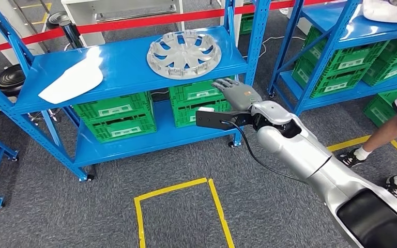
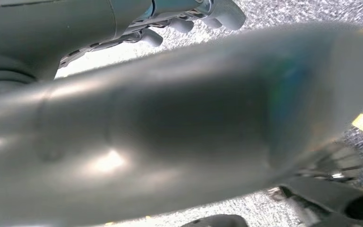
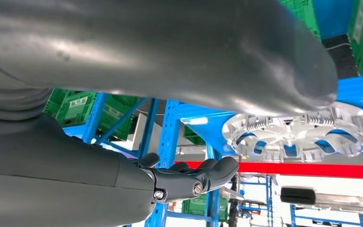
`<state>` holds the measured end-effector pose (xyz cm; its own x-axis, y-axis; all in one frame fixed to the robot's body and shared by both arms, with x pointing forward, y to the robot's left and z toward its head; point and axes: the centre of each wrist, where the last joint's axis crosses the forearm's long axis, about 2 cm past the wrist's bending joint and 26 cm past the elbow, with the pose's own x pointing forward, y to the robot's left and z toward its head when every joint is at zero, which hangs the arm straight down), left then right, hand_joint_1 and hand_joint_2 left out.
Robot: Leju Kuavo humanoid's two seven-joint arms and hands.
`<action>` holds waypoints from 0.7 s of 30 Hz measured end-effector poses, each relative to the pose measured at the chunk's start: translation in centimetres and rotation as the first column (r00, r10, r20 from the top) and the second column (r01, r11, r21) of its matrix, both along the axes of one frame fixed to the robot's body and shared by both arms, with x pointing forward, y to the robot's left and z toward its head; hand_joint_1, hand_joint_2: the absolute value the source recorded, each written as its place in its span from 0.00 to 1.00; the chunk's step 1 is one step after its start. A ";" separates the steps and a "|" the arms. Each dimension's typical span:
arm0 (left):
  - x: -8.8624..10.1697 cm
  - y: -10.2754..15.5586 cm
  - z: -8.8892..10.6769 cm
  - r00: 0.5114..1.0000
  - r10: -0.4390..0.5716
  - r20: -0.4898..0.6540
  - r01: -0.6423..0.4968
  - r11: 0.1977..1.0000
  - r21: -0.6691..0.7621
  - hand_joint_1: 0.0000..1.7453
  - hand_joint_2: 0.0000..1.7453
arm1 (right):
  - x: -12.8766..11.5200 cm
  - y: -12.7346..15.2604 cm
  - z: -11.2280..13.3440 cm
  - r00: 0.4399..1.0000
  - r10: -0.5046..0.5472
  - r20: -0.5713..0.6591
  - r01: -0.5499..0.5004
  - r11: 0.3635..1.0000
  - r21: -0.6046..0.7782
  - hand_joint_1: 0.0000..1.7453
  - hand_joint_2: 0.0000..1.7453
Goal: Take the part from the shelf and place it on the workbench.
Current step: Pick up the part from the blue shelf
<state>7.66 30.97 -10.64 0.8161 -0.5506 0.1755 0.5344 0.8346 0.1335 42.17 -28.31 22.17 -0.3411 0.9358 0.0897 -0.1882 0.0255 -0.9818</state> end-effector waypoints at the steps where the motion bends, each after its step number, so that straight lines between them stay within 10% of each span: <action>1: -0.1 0.0 0.0 1.000 0.000 -0.001 0.000 1.000 0.000 0.00 0.00 | 0.0 0.0 -0.1 1.000 0.000 -0.002 0.000 1.000 0.000 0.00 0.00; 21: 0.2 -0.6 0.0 1.000 0.007 0.009 -0.007 1.000 -0.002 0.00 0.00 | 0.0 0.1 -0.4 1.000 -0.002 -0.009 0.001 1.000 -0.025 0.00 0.00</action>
<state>7.87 30.42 -10.62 0.8182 -0.5448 0.1838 0.5276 0.8385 0.1365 42.14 -28.25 21.77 -0.3390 0.9382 0.0697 -0.1972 0.0016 -0.9804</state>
